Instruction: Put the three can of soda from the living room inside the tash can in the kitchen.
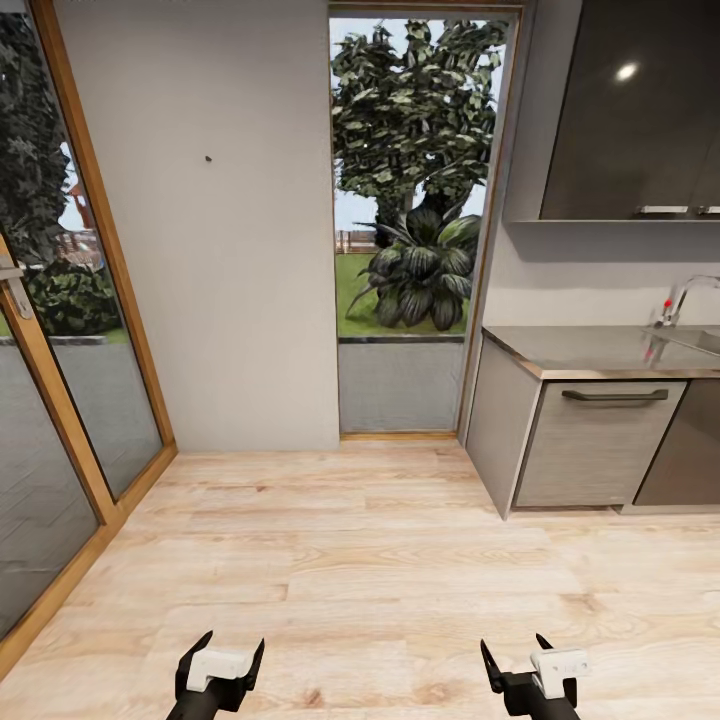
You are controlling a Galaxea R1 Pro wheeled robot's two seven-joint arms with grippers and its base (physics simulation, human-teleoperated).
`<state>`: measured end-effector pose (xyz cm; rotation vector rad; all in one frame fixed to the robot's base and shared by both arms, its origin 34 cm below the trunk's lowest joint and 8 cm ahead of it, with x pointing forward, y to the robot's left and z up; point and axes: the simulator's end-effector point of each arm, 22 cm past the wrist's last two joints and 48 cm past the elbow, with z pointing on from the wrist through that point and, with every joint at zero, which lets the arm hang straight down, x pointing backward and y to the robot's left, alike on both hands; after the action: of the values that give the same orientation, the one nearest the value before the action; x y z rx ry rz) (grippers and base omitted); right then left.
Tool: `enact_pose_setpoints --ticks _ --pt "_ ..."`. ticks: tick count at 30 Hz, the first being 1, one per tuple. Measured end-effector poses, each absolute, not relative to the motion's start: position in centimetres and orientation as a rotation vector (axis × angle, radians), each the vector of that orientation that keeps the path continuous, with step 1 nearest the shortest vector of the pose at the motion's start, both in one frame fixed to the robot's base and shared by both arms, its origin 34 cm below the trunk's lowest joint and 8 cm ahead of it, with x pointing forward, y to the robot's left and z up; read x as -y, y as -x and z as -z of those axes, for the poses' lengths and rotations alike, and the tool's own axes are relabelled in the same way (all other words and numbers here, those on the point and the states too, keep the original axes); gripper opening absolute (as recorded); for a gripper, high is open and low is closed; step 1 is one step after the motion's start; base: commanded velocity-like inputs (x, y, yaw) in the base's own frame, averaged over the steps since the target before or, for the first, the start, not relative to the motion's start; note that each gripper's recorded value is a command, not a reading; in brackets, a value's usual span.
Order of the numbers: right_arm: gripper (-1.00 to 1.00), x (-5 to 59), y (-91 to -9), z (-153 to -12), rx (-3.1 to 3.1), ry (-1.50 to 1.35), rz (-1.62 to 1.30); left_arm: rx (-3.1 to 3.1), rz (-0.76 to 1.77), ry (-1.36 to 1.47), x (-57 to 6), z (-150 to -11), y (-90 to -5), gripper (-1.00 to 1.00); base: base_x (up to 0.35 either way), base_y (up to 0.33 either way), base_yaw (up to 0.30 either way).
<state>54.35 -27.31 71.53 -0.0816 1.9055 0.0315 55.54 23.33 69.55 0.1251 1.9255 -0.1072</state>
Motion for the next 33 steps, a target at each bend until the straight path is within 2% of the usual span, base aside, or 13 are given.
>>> enact_pose_setpoints --ticks 8,33 --pt "1.0 27.3 -54.3 -71.4 -1.909 0.083 -0.032 -1.964 0.108 -0.125 -23.3 -67.9 -54.7 1.0 -0.216 0.0 0.0" --pt "1.0 27.4 -53.6 -70.0 -1.941 0.078 -0.032 -1.976 0.108 -0.124 -23.4 -67.4 -54.4 1.0 -0.318 0.0 0.0"
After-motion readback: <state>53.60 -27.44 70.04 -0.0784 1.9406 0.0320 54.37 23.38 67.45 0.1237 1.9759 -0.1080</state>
